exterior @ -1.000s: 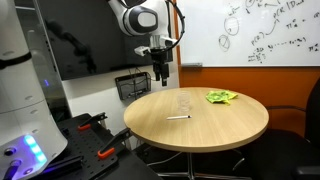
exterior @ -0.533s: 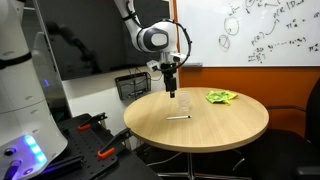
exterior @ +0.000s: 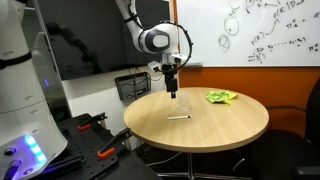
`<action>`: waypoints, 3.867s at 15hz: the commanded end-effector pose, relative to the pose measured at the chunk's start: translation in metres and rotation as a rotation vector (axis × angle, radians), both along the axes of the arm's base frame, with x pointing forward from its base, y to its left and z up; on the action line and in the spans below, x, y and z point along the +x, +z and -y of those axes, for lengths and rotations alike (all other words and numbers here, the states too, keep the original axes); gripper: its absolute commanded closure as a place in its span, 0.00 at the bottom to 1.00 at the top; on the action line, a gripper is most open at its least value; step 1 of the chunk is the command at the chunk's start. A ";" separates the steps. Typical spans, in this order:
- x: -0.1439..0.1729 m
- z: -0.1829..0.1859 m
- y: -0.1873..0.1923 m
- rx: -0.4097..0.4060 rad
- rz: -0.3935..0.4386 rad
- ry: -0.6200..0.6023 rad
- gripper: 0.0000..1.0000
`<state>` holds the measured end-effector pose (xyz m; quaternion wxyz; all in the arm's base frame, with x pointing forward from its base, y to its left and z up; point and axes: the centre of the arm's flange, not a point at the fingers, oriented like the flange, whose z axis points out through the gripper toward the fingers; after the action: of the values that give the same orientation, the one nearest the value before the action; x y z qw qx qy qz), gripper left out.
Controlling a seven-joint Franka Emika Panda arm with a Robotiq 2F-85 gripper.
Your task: Put the pen in the mug
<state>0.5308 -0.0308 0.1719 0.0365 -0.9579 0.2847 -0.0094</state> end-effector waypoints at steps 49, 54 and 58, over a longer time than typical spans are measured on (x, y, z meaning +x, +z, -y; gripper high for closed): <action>0.074 0.048 -0.054 -0.136 0.181 0.140 0.96; 0.065 0.048 -0.034 -0.070 0.246 0.416 0.96; 0.062 0.042 -0.016 0.028 0.310 0.611 0.96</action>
<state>0.6089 -0.0664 0.1441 0.0539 -0.9889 0.0381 -0.1334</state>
